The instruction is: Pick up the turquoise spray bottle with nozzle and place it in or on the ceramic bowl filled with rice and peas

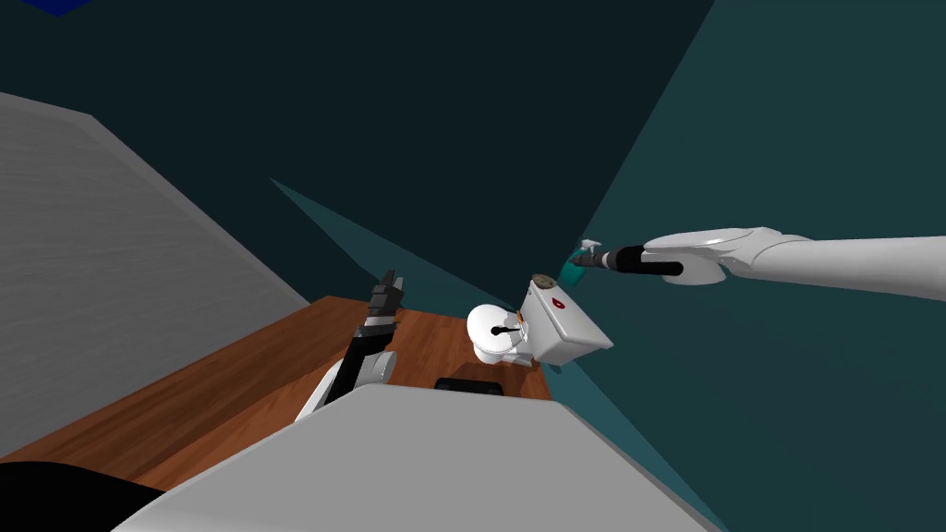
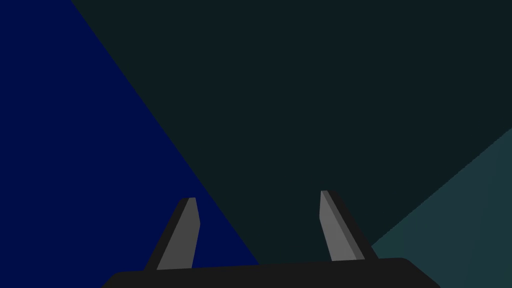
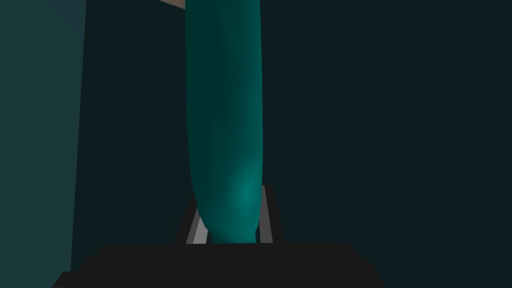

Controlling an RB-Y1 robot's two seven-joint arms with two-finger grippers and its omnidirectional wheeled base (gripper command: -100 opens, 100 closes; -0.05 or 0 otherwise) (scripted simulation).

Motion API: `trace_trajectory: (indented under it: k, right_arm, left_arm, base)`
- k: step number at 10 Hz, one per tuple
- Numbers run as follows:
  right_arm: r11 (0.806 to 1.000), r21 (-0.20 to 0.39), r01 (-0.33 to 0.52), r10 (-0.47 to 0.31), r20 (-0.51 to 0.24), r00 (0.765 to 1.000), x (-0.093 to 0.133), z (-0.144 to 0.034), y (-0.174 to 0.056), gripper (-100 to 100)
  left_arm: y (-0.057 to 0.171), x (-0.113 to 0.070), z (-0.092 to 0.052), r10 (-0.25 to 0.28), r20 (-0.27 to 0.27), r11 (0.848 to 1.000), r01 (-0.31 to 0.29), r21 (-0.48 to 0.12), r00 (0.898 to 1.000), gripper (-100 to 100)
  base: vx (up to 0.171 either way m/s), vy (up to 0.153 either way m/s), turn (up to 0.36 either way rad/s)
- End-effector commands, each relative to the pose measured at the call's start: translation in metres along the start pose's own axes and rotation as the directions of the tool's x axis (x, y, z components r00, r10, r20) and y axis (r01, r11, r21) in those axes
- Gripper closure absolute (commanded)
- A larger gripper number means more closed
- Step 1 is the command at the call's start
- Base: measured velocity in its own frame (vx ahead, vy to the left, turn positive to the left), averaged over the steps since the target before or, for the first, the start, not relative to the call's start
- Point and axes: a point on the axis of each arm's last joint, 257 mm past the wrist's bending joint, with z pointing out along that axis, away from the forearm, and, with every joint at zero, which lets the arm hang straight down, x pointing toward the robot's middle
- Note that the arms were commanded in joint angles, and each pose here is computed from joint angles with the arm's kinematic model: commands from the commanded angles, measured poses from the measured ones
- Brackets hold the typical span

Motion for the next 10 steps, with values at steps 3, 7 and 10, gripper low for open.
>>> trace_trajectory:
  k: [3,7,10]
  right_arm:
    - [0.999,-0.005,-0.033,0.033,-0.047,0.998,0.0,0.018,0.007,100]
    - [0.998,0.006,-0.062,0.062,-0.088,0.994,0.004,0.032,0.008,100]
    - [0.996,0.024,-0.09,0.093,-0.131,0.987,0.015,0.043,0.006,100]
  left_arm:
    - [0.0,0.0,0.0,0.0,0.0,1.0,0.0,0.0,1.0,0]
    - [0.0,0.0,0.0,0.0,0.0,1.0,0.0,0.0,1.0,0]
    - [0.0,0.0,0.0,0.0,0.0,1.0,0.0,0.0,1.0,0]
  base:
    - [0.032,-0.028,0.02]
    - [0.048,-0.042,0.036]
    - [0.062,-0.058,0.046]
